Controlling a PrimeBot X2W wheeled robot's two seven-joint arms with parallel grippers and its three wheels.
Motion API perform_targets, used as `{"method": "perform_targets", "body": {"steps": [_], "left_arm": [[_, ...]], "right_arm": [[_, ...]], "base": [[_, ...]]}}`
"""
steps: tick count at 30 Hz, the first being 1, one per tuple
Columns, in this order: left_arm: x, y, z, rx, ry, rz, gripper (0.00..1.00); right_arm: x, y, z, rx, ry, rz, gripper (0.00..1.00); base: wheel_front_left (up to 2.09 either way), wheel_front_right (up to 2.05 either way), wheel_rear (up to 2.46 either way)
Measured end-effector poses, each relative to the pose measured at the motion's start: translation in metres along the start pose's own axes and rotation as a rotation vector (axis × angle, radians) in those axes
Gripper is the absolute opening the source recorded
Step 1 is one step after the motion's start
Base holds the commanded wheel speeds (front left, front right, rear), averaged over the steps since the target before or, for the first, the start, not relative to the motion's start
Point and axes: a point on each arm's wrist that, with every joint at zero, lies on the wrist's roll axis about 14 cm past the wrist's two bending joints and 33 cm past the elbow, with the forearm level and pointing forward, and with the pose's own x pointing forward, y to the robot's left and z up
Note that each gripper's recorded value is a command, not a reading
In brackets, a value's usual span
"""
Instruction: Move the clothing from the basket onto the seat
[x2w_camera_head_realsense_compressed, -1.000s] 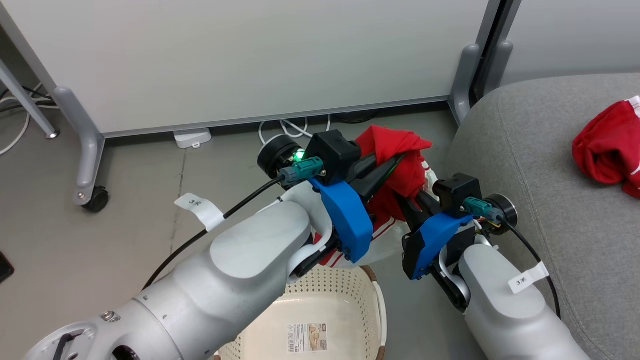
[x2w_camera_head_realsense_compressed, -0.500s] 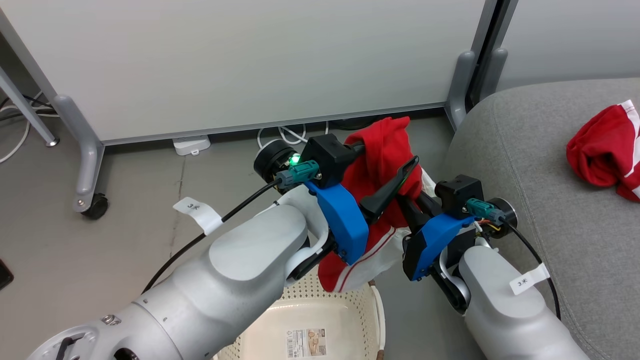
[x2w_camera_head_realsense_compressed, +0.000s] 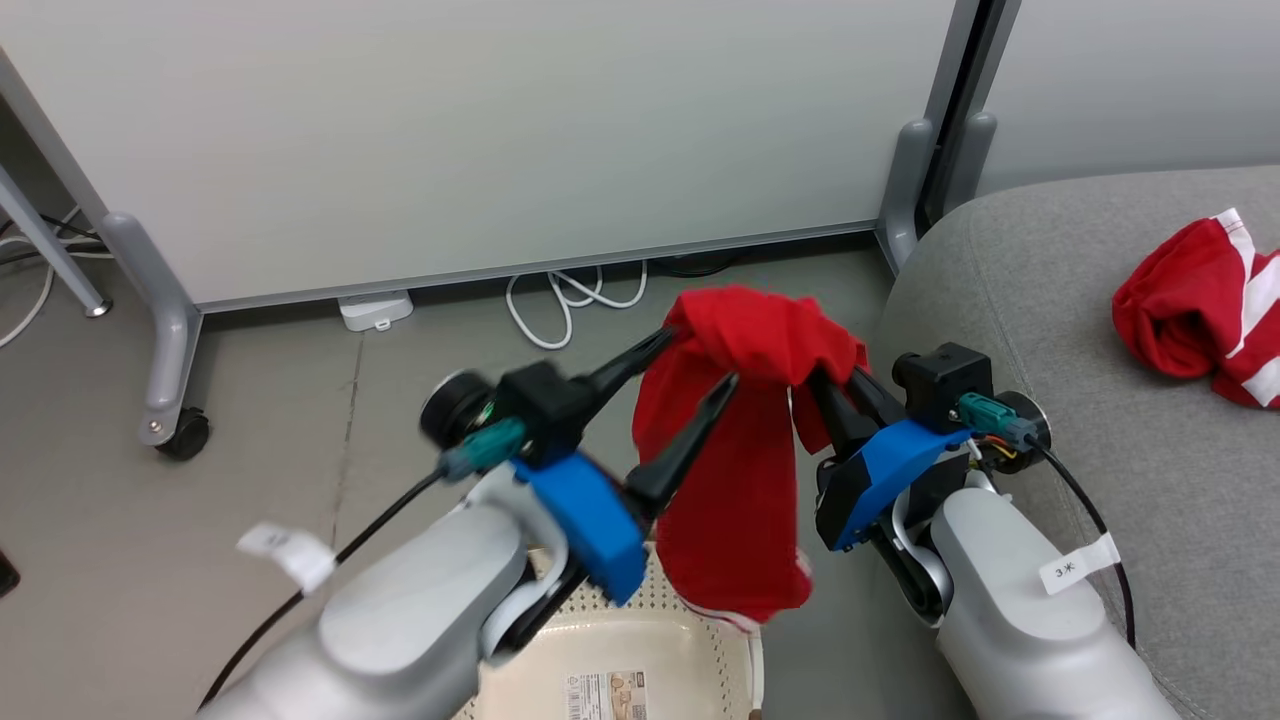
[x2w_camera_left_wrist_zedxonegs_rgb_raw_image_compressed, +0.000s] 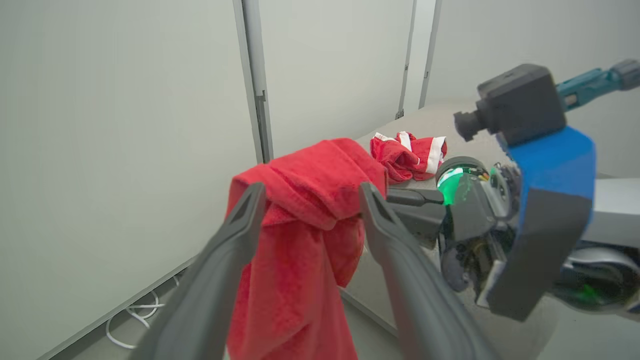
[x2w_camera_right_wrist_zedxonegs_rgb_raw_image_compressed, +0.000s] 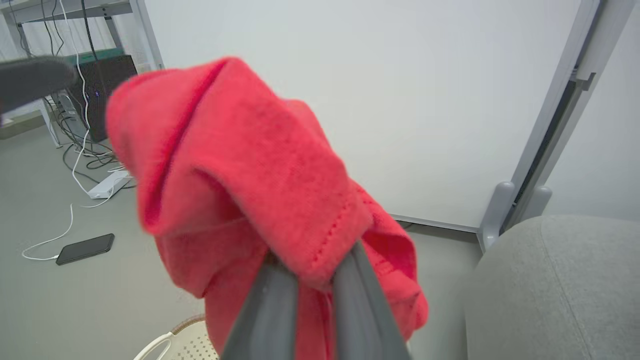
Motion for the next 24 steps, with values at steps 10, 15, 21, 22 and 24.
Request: {"method": "perform_targets", "body": {"steps": [10, 15, 21, 22, 24], "left_arm": [[-0.057, 0.021, -0.013, -0.05, -0.08, 0.191, 1.0], [-0.076, 0.033, -0.021, -0.062, -0.097, 0.284, 1.0], [-0.081, 0.035, -0.032, -0.07, -0.085, 0.301, 1.0], [-0.081, 0.036, -0.034, -0.072, -0.083, 0.304, 1.0], [-0.078, 0.035, -0.038, -0.074, -0.074, 0.295, 1.0]], "right_arm": [[-0.014, -0.008, 0.004, 0.006, -0.031, -0.031, 0.0], [-0.021, -0.014, 0.002, 0.02, -0.035, -0.052, 0.0], [-0.028, -0.024, 0.001, 0.029, -0.04, -0.083, 0.0], [-0.029, -0.025, 0.001, 0.03, -0.04, -0.086, 0.0], [-0.031, -0.027, 0.002, 0.03, -0.044, -0.092, 0.0]], "base": [[0.0, 0.0, 0.0], [0.0, 0.0, 0.0], [0.0, 0.0, 0.0], [0.0, 0.0, 0.0], [0.0, 0.0, 0.0]]}}
